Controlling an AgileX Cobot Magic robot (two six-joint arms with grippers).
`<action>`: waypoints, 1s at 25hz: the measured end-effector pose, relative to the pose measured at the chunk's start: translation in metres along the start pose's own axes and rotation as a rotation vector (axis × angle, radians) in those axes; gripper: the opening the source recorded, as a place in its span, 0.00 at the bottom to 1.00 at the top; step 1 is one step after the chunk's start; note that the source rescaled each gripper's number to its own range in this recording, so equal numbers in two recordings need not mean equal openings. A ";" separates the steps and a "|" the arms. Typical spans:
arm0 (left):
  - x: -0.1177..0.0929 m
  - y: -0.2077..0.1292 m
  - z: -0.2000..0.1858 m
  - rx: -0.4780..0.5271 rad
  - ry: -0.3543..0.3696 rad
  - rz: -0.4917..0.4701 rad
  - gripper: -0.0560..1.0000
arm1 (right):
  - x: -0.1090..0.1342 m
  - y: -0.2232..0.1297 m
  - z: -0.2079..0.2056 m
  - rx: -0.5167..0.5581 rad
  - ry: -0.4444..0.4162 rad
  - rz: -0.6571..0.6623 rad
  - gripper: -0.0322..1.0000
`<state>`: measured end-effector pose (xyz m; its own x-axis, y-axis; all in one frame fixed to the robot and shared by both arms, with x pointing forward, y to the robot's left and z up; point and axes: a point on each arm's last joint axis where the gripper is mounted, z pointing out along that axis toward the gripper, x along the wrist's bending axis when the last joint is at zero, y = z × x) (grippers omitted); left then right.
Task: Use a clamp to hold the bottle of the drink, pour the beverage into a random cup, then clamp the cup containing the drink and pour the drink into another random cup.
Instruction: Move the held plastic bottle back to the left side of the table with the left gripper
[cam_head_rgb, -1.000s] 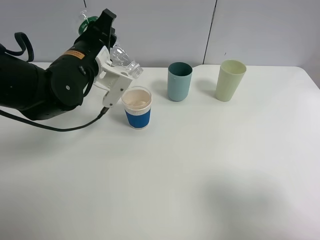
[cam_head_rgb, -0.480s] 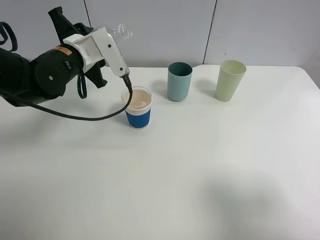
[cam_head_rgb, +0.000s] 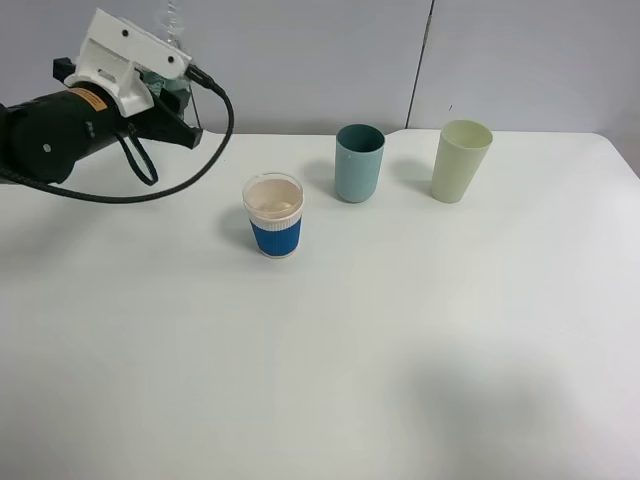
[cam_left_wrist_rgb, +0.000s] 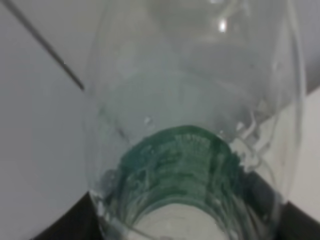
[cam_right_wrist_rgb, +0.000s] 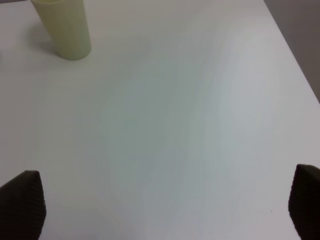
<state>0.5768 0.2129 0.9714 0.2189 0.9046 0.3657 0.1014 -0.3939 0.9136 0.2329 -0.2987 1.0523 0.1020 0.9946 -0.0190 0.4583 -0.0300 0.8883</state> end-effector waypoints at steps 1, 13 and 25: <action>0.005 -0.002 0.000 -0.003 -0.003 -0.043 0.09 | 0.000 0.000 0.000 0.000 0.000 0.000 0.93; 0.043 -0.039 -0.027 -0.122 0.042 -0.277 0.09 | 0.000 0.000 0.000 0.000 0.000 0.000 0.93; 0.034 -0.083 -0.012 -0.122 -0.073 -0.375 0.09 | 0.000 0.000 0.000 0.000 0.000 0.000 0.93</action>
<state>0.5641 0.2781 0.9103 0.2578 0.9662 -0.0073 0.0726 -0.0119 0.9973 0.2329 -0.2987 1.0523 0.1020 0.9946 -0.0190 0.4583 -0.0300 0.8883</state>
